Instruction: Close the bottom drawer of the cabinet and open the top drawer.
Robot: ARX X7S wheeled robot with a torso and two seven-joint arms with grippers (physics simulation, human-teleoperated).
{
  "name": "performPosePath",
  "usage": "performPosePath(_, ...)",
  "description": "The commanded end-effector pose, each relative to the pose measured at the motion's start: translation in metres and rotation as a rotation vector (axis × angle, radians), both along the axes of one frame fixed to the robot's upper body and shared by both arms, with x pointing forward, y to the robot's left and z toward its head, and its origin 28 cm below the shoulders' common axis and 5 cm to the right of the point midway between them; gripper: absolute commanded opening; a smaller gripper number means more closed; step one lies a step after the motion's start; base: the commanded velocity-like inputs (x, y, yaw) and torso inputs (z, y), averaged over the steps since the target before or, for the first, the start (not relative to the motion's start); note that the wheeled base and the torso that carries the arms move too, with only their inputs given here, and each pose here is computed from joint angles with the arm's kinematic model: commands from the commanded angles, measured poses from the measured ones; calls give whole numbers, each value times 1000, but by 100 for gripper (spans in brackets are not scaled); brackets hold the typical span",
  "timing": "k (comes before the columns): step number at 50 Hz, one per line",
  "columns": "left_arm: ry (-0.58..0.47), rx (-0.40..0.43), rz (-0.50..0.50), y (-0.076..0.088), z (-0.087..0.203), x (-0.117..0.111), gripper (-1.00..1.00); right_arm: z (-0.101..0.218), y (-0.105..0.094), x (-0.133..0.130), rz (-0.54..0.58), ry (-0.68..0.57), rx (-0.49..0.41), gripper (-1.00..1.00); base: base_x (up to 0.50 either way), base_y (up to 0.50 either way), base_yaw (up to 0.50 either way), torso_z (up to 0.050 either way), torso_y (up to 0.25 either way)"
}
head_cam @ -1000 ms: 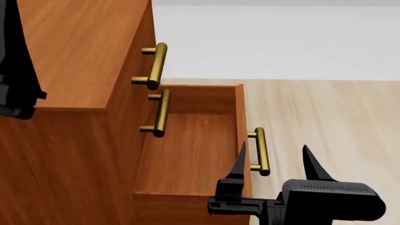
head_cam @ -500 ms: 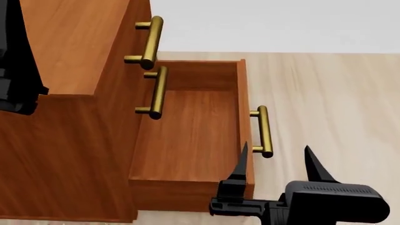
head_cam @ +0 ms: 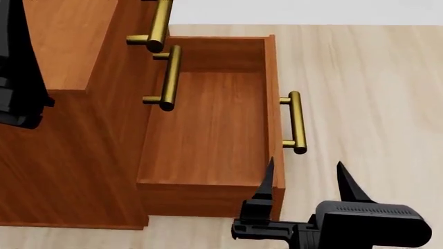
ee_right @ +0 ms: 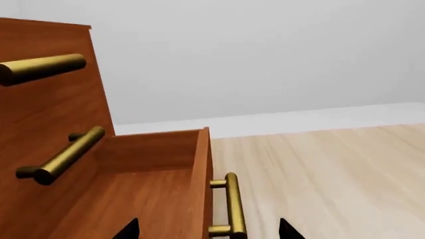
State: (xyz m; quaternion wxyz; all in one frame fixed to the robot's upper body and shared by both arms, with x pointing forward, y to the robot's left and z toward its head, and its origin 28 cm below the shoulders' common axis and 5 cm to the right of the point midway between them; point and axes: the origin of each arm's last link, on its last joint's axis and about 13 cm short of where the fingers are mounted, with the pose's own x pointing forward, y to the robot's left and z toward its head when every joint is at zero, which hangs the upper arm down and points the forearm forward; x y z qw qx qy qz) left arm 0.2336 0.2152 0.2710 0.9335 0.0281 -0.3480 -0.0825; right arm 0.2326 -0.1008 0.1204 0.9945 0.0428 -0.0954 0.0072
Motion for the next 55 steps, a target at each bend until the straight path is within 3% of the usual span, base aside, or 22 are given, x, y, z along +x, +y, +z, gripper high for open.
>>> performPosePath(1,3,-10,-5,0,-1,0,100,4,-1,1,2,-10,-6,100,0,0,0,0,0)
performPosePath(21,2,-4,3,1,0,0,100,21,-36,23,-164,-35,2,100,0,0,0,0,0)
performPosePath(33,-1,2,4,1,3,0,100,13,-57,47,-270,11,29,100,0,0,0,0,0)
performPosePath(55,0,8,20,3,2,-1,100,-13,-67,90,-334,116,-62,100,0,0,0,0,0)
